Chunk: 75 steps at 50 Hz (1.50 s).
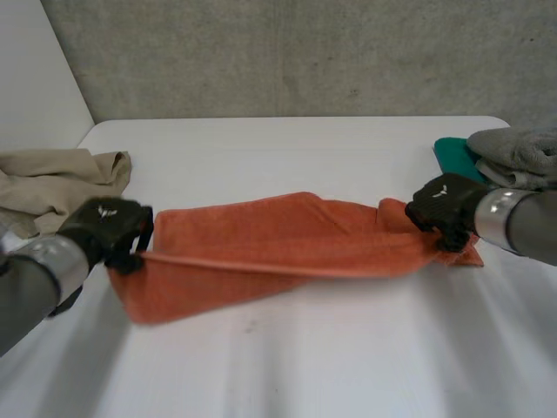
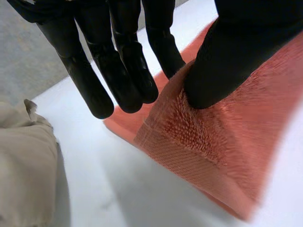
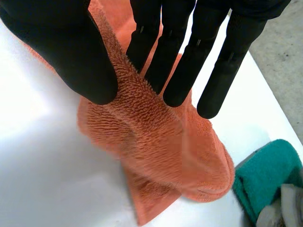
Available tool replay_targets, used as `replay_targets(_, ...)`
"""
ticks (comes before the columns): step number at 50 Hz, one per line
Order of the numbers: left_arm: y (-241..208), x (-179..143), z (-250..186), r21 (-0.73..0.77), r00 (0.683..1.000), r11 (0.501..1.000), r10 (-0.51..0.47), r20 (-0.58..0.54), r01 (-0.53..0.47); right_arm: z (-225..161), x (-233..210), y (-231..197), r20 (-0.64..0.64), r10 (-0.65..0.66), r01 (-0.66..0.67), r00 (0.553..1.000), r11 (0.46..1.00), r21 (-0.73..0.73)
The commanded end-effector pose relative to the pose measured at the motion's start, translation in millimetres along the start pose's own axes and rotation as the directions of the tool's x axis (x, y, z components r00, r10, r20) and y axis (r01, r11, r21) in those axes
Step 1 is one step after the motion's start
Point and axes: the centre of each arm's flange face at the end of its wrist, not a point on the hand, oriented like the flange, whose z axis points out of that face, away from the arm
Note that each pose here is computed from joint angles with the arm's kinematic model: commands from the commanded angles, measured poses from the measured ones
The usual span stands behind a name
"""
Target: Fold the laundry.
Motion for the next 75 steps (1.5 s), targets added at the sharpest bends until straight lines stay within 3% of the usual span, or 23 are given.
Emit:
replay_targets(1,-60.0,-32.3,70.1,0.349,0.985,0.932,0.045,0.167,-0.102,47.2,40.8,-51.9,-0.299,-0.014,0.079,0.954,0.975,0.207)
replay_targets(4,-107.2,-52.5,70.1,0.505,0.965,0.849,0.025,0.262,-0.159,41.7,76.6,-91.3,-0.486,0.059,0.149,0.872,0.913,0.379)
replay_targets(5,-137.7,-67.0,62.5,0.597,0.945,0.78,-0.021,0.327,-0.19,31.7,98.7,-115.1,-0.579,0.145,0.202,0.803,0.847,0.492)
replay_targets(8,-177.0,-83.4,42.8,0.727,0.919,0.654,-0.121,0.376,-0.211,5.5,125.5,-145.0,-0.643,0.293,0.292,0.707,0.708,0.643)
replay_targets(9,-199.1,-91.7,25.8,0.806,0.908,0.552,-0.191,0.373,-0.214,-11.7,139.3,-159.0,-0.638,0.388,0.346,0.665,0.597,0.724)
replay_targets(12,-224.6,-98.3,0.1,0.887,0.905,0.411,-0.262,0.334,-0.209,-25.2,146.5,-165.3,-0.595,0.454,0.379,0.663,0.482,0.79)
replay_targets(13,-224.9,-97.5,-4.3,0.898,0.912,0.402,-0.275,0.304,-0.178,-24.0,145.0,-162.1,-0.564,0.438,0.364,0.7,0.461,0.809)
replay_targets(15,-217.5,-93.7,0.2,0.886,0.921,0.439,-0.265,0.287,-0.15,-18.9,141.2,-156.8,-0.535,0.404,0.336,0.742,0.466,0.818)
replay_targets(16,-205.8,-89.6,5.4,0.859,0.928,0.496,-0.247,0.279,-0.126,-12.0,133.1,-150.2,-0.502,0.364,0.295,0.784,0.494,0.818)
replay_targets(19,-180.6,-80.2,16.8,0.796,0.938,0.6,-0.223,0.266,-0.083,-1.4,124.5,-137.4,-0.462,0.315,0.235,0.829,0.554,0.799)
replay_targets(20,-160.9,-74.3,23.3,0.745,0.943,0.664,-0.211,0.256,-0.054,5.5,121.3,-125.8,-0.44,0.288,0.196,0.851,0.602,0.774)
replay_targets(23,-134.5,-63.7,28.6,0.682,0.951,0.731,-0.194,0.243,-0.025,17.6,110.9,-108.3,-0.396,0.241,0.138,0.886,0.679,0.721)
replay_targets(24,-118.0,-56.7,31.7,0.649,0.954,0.761,-0.181,0.237,-0.016,25.6,100.8,-95.8,-0.36,0.199,0.107,0.912,0.73,0.675)
replay_targets(31,-34.9,-20.4,53.4,0.481,0.976,0.877,-0.12,0.179,0.02,72.2,33.2,-22.0,-0.148,-0.014,0.074,0.989,0.909,0.41)
replay_targets(35,1.1,-5.2,67.7,0.413,0.984,0.911,-0.084,0.158,0.011,95.2,-0.5,13.9,-0.075,-0.118,0.135,0.99,0.95,0.283)
replay_targets(40,19.9,0.5,73.9,0.368,0.986,0.93,-0.049,0.162,-0.014,105.6,1.3,26.6,-0.119,-0.117,0.142,0.986,0.962,0.234)
replay_targets(45,13.2,-2.1,66.4,0.381,0.983,0.925,-0.052,0.173,-0.018,82.4,28.9,11.5,-0.188,0.175,-0.104,0.967,0.936,0.337)
replay_targets(50,6.7,-5.1,56.8,0.392,0.982,0.92,-0.066,0.176,-0.008,54.8,28.8,14.8,-0.161,0.32,-0.252,0.934,0.905,0.343)
replay_targets(59,3.3,-5.5,46.6,0.402,0.981,0.915,-0.113,0.156,0.041,34.9,19.0,56.9,-0.186,0.381,-0.359,0.906,0.923,0.142)
replay_targets(64,-0.3,-9.5,45.5,0.415,0.978,0.908,-0.134,0.158,0.057,39.7,16.4,78.8,-0.183,0.353,-0.346,0.917,0.936,0.071)
replay_targets(69,-1.5,-13.4,47.6,0.418,0.977,0.907,-0.137,0.164,0.057,51.7,14.0,87.9,-0.162,0.275,-0.262,0.948,0.96,0.101)
replay_targets(75,-0.6,-15.4,51.0,0.415,0.976,0.908,-0.139,0.167,0.058,75.2,19.0,95.4,-0.194,0.249,-0.212,0.949,0.958,0.193)
